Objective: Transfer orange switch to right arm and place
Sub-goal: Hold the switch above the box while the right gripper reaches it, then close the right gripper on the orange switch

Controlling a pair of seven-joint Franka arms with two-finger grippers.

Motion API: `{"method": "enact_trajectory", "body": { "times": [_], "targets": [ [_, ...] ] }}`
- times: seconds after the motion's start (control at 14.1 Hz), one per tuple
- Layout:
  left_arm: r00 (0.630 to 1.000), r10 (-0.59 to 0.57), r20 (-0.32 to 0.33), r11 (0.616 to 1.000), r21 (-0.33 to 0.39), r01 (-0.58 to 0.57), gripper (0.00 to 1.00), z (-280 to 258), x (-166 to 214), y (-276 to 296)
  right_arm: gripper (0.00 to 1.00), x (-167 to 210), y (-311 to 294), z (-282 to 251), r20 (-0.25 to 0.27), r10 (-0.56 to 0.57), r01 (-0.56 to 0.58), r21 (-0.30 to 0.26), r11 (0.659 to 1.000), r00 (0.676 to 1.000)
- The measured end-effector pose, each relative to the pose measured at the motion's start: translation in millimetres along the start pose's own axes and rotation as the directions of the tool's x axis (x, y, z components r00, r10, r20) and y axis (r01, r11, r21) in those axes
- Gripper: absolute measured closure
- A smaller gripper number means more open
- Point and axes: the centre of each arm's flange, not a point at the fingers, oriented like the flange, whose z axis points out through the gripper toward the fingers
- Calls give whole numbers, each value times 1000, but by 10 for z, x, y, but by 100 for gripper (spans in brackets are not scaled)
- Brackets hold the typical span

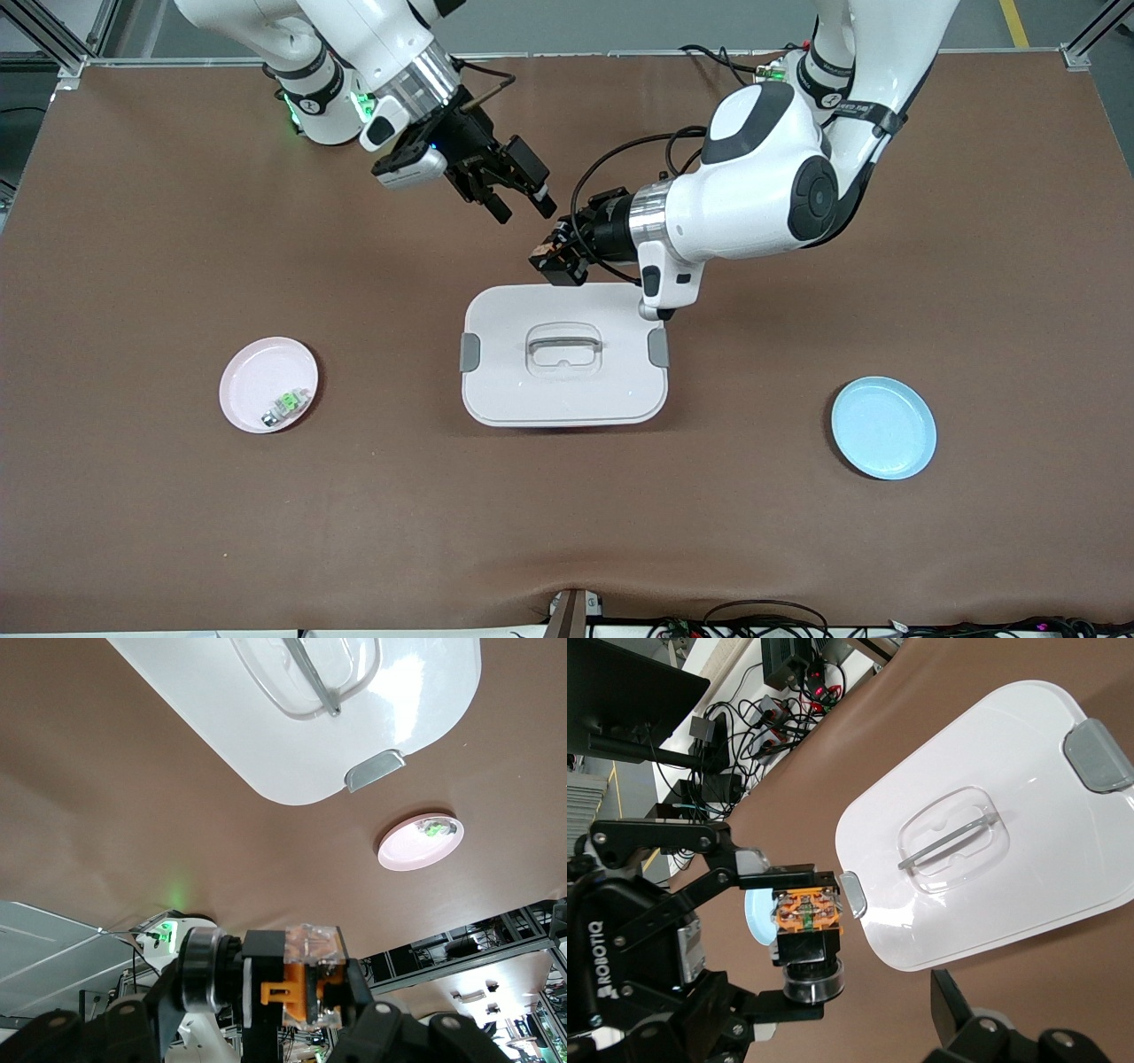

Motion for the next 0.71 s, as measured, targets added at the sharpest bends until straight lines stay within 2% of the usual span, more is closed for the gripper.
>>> {"method": "enact_trajectory", "body": {
  "times": [0.71],
  "targets": [
    [1000, 6, 1, 1000, 6, -6, 27, 40, -43, -9, 0, 26, 98, 306, 5, 10, -10, 0, 1000, 1000]
  ]
}}
